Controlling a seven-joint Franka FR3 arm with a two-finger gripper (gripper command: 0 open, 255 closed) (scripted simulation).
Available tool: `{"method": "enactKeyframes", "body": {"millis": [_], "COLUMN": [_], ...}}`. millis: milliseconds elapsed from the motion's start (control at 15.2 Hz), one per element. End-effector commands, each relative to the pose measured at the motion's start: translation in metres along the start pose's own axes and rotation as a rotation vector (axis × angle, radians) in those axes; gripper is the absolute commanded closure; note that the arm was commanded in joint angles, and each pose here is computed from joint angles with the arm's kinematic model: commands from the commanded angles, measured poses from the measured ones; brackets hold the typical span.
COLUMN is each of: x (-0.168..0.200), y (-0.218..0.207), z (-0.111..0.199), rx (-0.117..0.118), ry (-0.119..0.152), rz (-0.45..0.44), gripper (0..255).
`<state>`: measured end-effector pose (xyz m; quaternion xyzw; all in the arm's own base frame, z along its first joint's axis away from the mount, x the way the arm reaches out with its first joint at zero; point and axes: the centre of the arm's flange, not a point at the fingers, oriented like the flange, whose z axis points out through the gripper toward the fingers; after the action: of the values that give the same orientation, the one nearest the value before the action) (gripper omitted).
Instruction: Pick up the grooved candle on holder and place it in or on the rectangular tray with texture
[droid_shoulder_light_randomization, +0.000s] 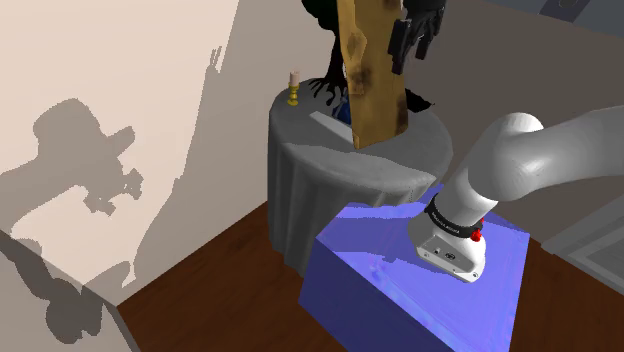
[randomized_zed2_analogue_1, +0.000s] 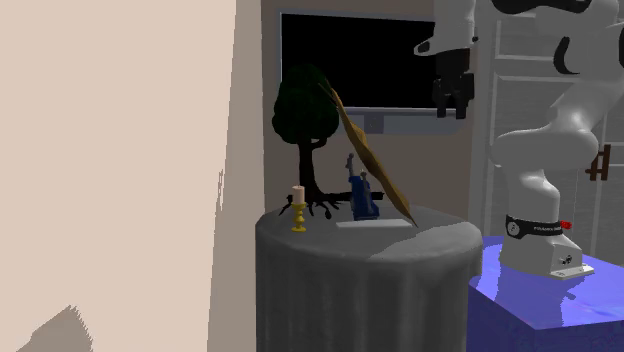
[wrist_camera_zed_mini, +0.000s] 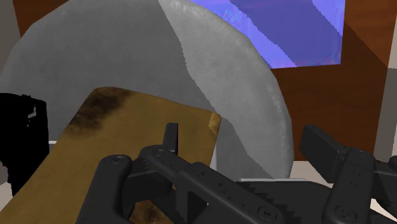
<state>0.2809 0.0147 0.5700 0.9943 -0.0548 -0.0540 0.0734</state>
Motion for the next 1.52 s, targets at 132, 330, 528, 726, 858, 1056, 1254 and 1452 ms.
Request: {"method": "enactKeyframes", "body": {"millis": [132,330,528,726,858,1056,1254,1452], "x": [0.023,0.058,0.093,0.128,0.152,0.188,0.223,0.259], "y": [0.004,0.008,0.013,0.017,0.019,0.022,0.025,0.027], "z": [0.01,0.025,0.04,0.054,0.064,0.077,0.091,0.104], "rx": [0.009,0.022,0.035,0.048,0.056,0.069,0.082,0.095], "ry": [0.007,0.018,0.029,0.04,0.048,0.059,0.07,0.081], "rz": [-0.006,-0.014,-0.022,-0.031,-0.036,-0.045,-0.053,-0.062], "gripper": [0,0,0,0,0,0,0,0]}}
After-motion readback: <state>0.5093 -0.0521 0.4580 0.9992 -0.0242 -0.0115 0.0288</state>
